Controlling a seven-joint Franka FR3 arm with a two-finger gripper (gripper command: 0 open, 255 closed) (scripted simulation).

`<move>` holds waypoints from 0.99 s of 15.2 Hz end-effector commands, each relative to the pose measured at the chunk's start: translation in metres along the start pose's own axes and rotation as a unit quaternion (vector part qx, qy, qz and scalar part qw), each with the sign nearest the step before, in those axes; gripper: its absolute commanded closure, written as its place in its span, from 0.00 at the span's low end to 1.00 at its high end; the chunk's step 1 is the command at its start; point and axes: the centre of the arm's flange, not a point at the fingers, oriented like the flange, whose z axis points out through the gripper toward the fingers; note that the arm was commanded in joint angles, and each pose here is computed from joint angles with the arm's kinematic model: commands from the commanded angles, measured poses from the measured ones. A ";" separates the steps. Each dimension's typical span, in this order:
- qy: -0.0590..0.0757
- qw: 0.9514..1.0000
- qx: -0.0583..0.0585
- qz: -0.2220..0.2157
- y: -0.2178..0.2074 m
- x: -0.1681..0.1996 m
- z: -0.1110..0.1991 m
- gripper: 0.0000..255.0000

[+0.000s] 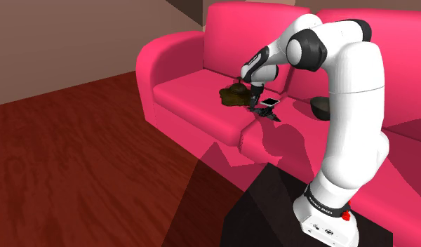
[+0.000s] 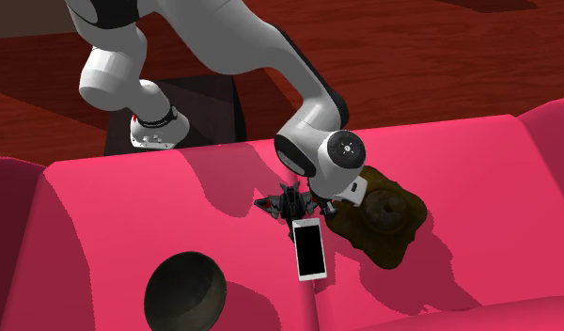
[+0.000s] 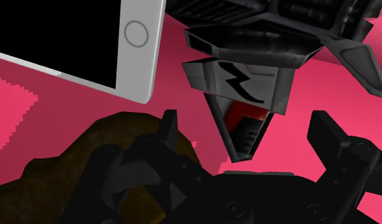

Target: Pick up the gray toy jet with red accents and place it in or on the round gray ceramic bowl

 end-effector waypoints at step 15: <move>-0.003 1.000 0.001 -0.001 -0.001 0.000 -0.014 1.00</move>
